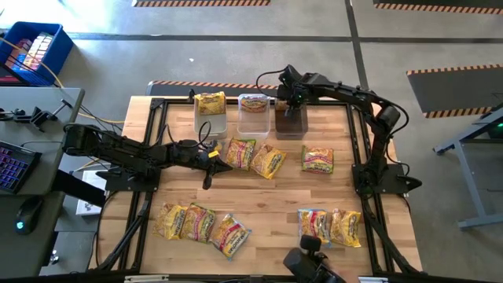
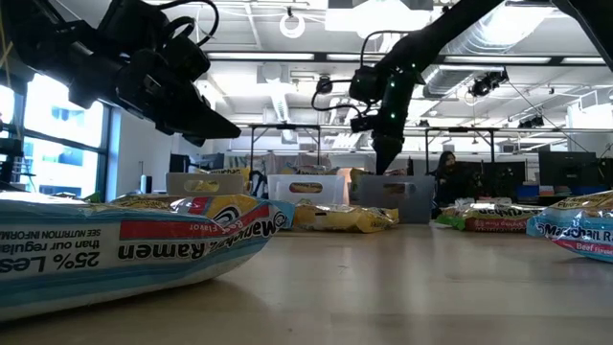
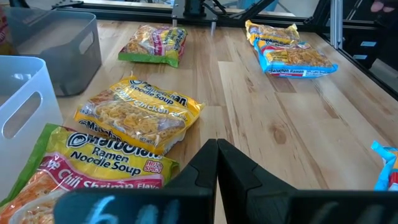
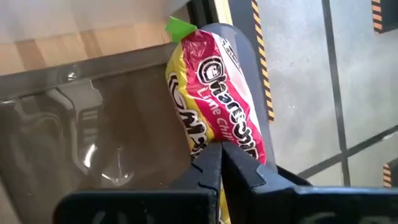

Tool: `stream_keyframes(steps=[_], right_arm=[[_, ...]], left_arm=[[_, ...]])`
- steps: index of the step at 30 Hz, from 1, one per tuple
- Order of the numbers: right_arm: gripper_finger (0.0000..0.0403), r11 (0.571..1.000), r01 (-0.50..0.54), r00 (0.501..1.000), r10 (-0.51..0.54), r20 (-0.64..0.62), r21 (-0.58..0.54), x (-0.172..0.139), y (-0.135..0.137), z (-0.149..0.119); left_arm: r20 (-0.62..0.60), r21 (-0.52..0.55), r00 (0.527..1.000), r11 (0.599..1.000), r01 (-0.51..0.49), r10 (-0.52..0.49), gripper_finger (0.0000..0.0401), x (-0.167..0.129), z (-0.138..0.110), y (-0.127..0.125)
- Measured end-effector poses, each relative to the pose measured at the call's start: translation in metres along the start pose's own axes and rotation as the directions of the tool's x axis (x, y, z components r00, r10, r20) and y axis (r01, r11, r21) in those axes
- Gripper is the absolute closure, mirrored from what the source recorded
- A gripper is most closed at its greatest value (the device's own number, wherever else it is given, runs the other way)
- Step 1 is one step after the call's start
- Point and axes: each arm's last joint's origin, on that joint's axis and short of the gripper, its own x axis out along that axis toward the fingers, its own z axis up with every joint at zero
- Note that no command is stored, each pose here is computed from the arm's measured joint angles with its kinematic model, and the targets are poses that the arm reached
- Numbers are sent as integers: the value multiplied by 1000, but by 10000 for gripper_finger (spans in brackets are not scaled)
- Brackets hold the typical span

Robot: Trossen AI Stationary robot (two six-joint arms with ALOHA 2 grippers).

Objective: Sort Maruchan noodles
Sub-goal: Adjust the green noodle pack on the transparent black bin

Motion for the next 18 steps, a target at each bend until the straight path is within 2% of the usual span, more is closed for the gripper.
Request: stream_keyframes(steps=[12, 18], right_arm=[[398, 998, 29, 998, -31, 54, 52, 4, -17, -3], [361, 995, 43, 996, -50, 80, 87, 5, -24, -4]], left_arm=[[0, -17, 1000, 1000, 0, 0, 401, 0, 0, 0], [0, -18, 1000, 1000, 0, 0, 401, 0, 0, 0]])
